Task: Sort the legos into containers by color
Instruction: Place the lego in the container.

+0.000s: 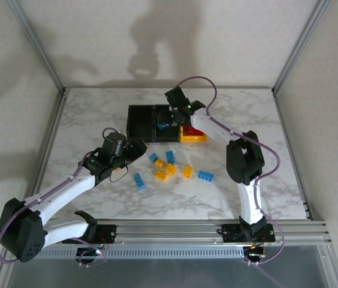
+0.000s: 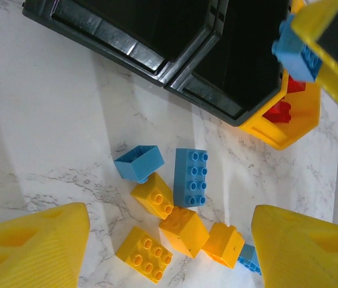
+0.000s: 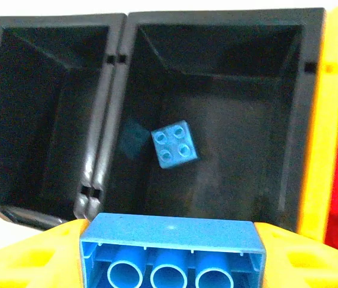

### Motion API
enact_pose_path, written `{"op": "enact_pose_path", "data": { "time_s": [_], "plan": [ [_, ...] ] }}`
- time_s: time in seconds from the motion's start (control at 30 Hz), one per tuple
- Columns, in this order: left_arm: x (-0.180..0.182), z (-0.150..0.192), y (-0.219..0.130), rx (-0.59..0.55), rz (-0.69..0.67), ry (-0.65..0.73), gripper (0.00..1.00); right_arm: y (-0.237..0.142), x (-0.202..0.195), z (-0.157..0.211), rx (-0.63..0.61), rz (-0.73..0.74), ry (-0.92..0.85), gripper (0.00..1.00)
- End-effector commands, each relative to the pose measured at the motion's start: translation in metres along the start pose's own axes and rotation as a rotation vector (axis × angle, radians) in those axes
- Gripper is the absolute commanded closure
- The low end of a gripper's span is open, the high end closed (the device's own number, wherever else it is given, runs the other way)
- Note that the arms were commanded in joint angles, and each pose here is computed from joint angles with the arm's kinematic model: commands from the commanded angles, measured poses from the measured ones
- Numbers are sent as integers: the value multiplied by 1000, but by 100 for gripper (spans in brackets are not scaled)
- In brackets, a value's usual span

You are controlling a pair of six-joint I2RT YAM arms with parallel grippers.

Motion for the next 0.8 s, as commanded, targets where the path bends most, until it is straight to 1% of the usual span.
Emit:
{"op": "enact_pose_path", "data": {
  "time_s": [0.0, 0.23, 0.5, 0.57, 0.63, 0.77],
  "plan": [
    [6, -2, -3, -9, -22, -24, 28, 14, 10, -10, 6, -16, -15, 49],
    [11, -1, -8, -15, -36, -27, 28, 48, 2, -33, -22, 2, 44, 49],
    [15, -2, -9, -18, -46, -36, 28, 72, -7, -35, -20, 28, 74, 48],
    [14, -2, -10, -18, -46, -37, 28, 76, -9, -34, -16, 31, 82, 46],
    [15, -2, -11, -20, -47, -39, 28, 79, -10, -33, -14, 29, 85, 41],
    [17, -1, -11, -20, -60, -40, 28, 77, -8, -34, -20, 20, 82, 36]
  ]
}}
Point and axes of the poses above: each hand's point on the last joint's axis, 136 mm out from that joint toward the fingers, its own y axis out along the fingers, its own x axis along the line the jaws close on, z = x × y, the point moved 8 cm from there along -y, back along the fingers, and after that the axes turned 2 degrees about y, right-handed, at the moved point
